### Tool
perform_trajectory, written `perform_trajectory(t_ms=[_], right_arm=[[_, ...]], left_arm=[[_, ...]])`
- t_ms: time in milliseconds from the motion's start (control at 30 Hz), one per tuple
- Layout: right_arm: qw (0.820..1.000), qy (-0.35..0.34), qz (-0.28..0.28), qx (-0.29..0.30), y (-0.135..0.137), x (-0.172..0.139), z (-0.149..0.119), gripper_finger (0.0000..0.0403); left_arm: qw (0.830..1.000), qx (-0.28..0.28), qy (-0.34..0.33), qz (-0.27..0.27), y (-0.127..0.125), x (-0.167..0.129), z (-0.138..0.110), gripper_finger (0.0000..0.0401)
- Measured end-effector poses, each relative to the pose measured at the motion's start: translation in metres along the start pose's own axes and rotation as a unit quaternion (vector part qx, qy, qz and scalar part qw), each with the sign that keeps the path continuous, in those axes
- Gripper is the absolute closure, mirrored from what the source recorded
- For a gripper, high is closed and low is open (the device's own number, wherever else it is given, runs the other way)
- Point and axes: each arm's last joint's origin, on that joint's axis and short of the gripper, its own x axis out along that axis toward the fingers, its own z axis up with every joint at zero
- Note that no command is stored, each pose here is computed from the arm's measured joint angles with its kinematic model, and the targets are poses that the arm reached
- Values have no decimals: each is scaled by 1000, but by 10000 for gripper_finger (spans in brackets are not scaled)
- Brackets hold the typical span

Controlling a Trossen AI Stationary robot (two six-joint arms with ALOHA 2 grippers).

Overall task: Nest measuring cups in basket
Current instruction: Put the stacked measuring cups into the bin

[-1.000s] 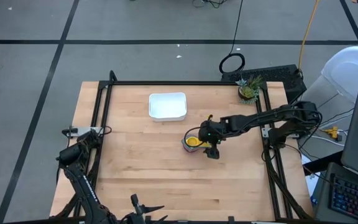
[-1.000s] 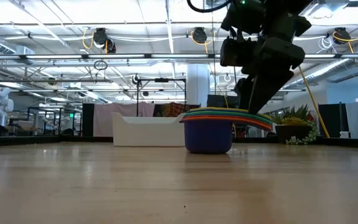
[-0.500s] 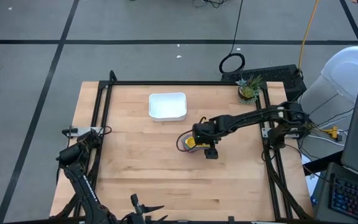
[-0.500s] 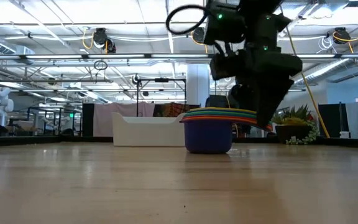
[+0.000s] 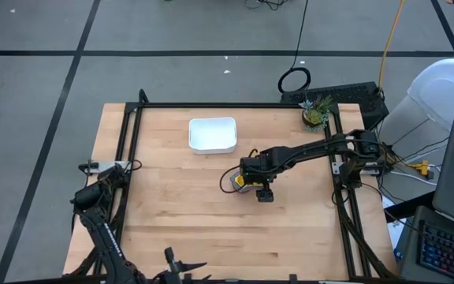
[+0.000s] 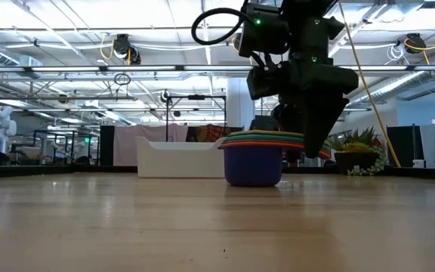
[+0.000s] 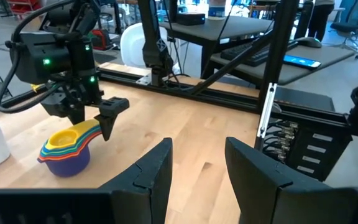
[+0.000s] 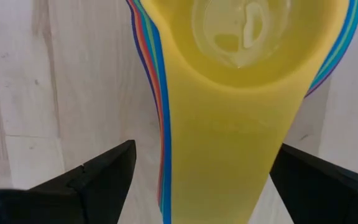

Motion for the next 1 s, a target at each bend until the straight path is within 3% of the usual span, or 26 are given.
perform_trajectory(t_ms=[367, 1000], right_arm=[[1000, -8, 0, 18, 4, 0, 2, 80], [1000, -9, 0, 17, 6, 1, 2, 231]], left_arm=[[1000, 2, 0, 0, 0, 0, 0, 249], [1000, 5, 8, -10, -1, -5, -2, 249]])
